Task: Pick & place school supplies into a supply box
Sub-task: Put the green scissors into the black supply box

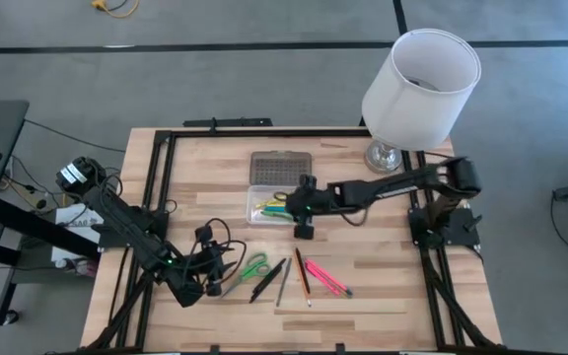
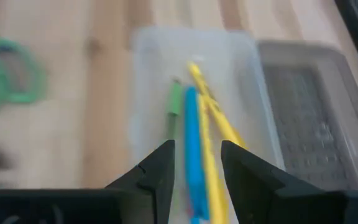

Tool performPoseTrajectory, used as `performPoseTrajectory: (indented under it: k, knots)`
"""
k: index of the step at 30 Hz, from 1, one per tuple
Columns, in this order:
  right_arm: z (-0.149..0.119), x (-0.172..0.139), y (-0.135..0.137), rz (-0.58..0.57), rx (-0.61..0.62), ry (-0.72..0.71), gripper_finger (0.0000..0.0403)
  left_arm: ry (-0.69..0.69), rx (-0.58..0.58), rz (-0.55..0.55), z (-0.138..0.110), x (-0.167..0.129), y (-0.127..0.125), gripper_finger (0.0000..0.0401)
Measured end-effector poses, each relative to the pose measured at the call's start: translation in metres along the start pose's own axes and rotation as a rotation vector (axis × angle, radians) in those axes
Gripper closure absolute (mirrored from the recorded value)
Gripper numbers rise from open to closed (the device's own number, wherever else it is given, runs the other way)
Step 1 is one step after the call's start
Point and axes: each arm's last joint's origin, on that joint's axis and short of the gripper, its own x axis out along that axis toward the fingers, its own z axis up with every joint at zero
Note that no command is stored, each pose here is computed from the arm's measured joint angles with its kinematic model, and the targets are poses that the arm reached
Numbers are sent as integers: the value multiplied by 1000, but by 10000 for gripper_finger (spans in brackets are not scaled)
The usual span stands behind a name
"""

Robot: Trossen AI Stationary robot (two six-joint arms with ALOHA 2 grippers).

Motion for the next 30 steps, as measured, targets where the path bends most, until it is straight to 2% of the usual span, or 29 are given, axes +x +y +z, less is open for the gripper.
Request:
performPoseTrajectory:
  k: [8,13,16,23,30]
  knots:
    - [16,-57,50,104,-194,-149,284,52,-68,-121,1,0,-5,239]
    - [12,-80,76,158,-291,-150,284,0,7,-164,10,8,-9,239]
    - [7,-88,89,139,-310,-136,284,1,25,-167,14,25,-7,239]
    - [-5,-102,119,109,-322,-100,285,109,-32,-156,15,64,11,239]
    - [-24,-121,147,7,-318,-75,285,155,-30,-264,12,91,11,239]
